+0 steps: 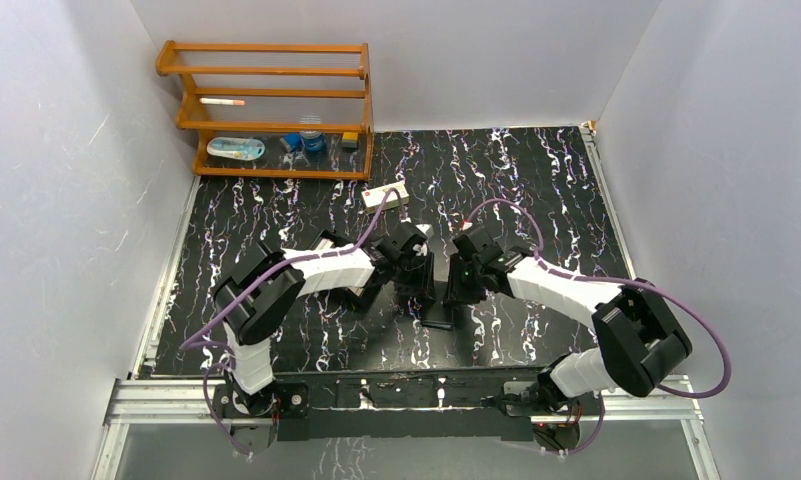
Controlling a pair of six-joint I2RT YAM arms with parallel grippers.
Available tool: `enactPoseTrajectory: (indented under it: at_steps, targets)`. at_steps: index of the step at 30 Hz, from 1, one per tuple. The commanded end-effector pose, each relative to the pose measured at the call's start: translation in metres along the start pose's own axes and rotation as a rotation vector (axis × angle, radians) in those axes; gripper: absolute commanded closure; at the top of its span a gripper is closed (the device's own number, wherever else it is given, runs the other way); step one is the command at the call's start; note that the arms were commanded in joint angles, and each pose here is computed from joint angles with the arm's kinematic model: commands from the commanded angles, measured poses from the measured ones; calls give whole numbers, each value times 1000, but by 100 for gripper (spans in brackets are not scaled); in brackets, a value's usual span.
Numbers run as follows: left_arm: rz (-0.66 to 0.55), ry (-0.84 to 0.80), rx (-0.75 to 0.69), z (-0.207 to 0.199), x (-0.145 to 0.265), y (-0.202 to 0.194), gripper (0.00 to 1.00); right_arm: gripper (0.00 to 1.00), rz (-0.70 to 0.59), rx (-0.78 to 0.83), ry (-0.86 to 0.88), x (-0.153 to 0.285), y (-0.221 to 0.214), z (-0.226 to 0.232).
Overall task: Put the credit cards into the card holder
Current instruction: Close the card holder at the center of the board.
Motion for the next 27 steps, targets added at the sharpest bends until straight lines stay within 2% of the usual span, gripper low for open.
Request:
enactPoseTrajectory:
  at_steps: [1,17,27]
  targets:
    - [33,-65,73,-5,15,-16,70,67,-99,-75,-38,12,3,16]
    - [-46,-163,189,-13,29,-25,70,66,-147,-71,-149,23,-7,32]
    - [-159,-204,227,-12,56,-31,63,66,-203,-158,-238,33,-20,38]
Point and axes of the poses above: each gripper's point midway between its finger pads, its own x axis back along the fingers, its own z axis along the line the jaws close on, y = z × x, the point moved 10 cm from there along x, back along the fingers, and after that the axes turned 5 degrees about -x, right-handed, at the moved point
